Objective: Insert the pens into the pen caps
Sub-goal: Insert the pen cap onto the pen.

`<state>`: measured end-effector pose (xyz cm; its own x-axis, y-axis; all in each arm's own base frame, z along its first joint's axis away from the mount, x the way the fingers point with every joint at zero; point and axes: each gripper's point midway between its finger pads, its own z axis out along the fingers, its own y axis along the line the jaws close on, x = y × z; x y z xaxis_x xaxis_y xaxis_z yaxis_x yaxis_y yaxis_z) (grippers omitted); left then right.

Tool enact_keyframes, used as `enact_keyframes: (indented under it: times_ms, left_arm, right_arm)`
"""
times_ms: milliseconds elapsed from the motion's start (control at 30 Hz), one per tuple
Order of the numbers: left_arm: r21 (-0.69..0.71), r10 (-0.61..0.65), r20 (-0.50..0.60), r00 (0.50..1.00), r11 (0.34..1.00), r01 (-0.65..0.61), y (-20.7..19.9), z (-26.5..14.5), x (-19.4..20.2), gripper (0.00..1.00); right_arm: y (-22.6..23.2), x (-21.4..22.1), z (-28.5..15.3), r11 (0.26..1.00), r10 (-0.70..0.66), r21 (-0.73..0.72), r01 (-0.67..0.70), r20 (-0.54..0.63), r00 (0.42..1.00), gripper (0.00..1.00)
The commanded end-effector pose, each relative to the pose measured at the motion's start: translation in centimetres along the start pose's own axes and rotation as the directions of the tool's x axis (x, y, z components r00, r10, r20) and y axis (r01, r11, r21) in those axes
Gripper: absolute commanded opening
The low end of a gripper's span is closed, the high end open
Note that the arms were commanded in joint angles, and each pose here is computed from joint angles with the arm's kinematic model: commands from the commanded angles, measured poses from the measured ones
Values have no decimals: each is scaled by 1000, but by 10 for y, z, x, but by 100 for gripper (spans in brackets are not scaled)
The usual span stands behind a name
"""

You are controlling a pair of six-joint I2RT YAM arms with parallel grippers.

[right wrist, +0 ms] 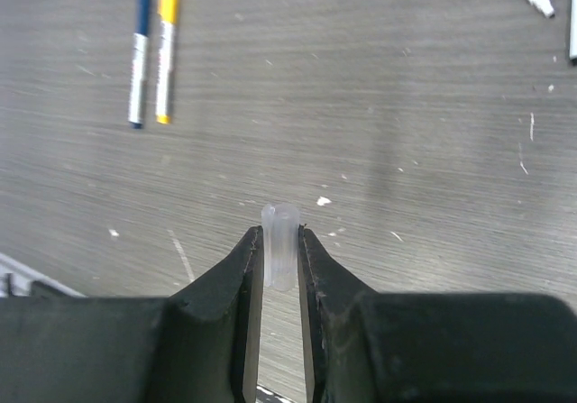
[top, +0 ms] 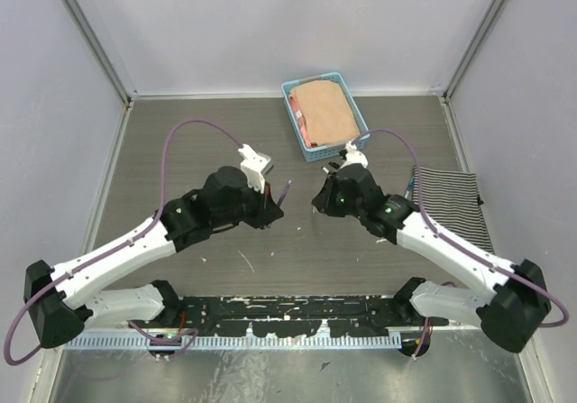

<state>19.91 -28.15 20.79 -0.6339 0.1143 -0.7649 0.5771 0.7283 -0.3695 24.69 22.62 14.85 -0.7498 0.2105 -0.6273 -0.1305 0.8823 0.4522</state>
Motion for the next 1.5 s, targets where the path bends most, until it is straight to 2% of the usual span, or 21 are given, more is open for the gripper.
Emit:
enact_keyframes:
  times_ms: [0, 233, 367, 600, 967, 1100, 1467]
  left_arm:
    - [91, -16, 167, 986, 996, 1, -35, -8, -26, 0]
    - [180, 3, 193, 981, 983, -38, -64, -10, -25, 0]
    - [207, 20, 189, 982, 977, -60, -75, -7, -25, 0]
    - [218, 44, 163, 986, 973, -80, -86, -1, -25, 0]
    - [254, 72, 162, 984, 961, -112, -100, 1, -26, 0]
    - [263, 76, 156, 985, 958, -115, -102, 2, -24, 0]
    - [269, 87, 154, 984, 955, -126, -106, 3, -24, 0]
  right_arm:
    - [32, -48, -38, 986, 99, -153, -70, 194, 976, 15]
    - [30, -90, -95, 956, 259, -231, -178, 388, 884, 16]
    - [30, -104, -121, 930, 336, -298, -216, 449, 828, 16]
    - [37, -116, -149, 867, 434, -460, -191, 511, 742, 16]
    - [61, -116, -148, 818, 454, -555, -151, 462, 762, 15]
    - [62, -116, -146, 820, 451, -552, -151, 460, 764, 15]
    - [72, -106, -135, 826, 398, -549, -126, 410, 821, 15]
